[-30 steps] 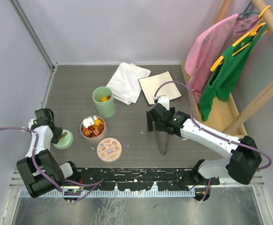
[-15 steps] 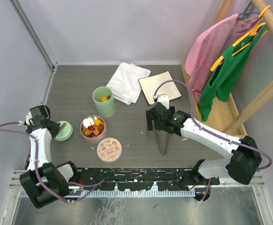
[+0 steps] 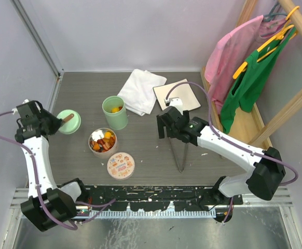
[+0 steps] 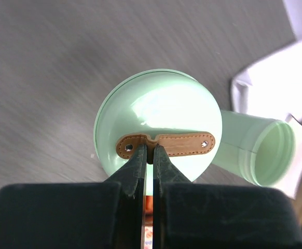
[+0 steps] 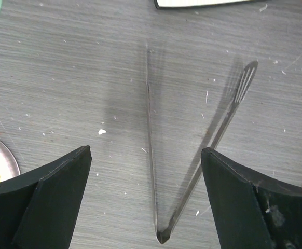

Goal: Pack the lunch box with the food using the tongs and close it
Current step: Pick up the box lid from the center of the board, then close the box lid on the packing box.

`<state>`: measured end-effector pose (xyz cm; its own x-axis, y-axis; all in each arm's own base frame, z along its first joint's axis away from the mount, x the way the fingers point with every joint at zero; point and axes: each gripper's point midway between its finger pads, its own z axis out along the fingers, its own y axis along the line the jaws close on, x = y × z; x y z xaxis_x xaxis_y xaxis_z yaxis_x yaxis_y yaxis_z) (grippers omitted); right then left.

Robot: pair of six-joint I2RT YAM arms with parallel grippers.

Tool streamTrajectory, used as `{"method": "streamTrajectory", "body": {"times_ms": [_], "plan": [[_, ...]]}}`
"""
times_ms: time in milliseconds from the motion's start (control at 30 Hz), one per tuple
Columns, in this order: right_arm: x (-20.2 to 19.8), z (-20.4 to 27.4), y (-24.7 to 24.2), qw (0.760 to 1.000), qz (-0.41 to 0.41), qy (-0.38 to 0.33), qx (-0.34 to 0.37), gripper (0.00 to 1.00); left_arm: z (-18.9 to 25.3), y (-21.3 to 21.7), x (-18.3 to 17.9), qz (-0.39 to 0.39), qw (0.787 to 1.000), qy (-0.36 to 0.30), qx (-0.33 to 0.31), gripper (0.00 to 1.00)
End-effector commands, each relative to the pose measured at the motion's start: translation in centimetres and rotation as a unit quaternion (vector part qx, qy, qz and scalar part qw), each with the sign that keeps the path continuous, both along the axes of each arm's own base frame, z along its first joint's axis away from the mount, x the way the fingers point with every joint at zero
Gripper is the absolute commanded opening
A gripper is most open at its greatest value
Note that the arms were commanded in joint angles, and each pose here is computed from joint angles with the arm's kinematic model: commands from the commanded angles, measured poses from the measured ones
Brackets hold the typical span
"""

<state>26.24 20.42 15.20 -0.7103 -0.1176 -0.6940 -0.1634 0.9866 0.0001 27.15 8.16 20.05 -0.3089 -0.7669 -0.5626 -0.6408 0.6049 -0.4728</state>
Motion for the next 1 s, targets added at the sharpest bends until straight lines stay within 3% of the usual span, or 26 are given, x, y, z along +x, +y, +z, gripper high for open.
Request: {"method": "streamTrajectory", "body": {"times_ms": [0,167,533,967], "plan": [[2.5,3.5,2.0,0.998,0.004,-0.055,0.036,0.92,4.0,-3.3,2.1,-0.125,0.990,-0.051,-0.035,0.00],[3.6,4.4,3.7,0.996,0.019,-0.059,0.071,0.92,6.5,-6.0,4.1,-0.205,0.976,-0.065,-0.042,0.00],[4.8,4.9,3.6,0.994,0.012,-0.068,0.087,0.92,8.0,-12.5,9.1,-0.329,0.944,-0.023,-0.018,0.00],[4.9,5.6,3.9,0.991,0.014,-0.066,0.117,0.92,5.6,-17.0,11.6,-0.387,0.920,0.050,0.014,0.00]]}}
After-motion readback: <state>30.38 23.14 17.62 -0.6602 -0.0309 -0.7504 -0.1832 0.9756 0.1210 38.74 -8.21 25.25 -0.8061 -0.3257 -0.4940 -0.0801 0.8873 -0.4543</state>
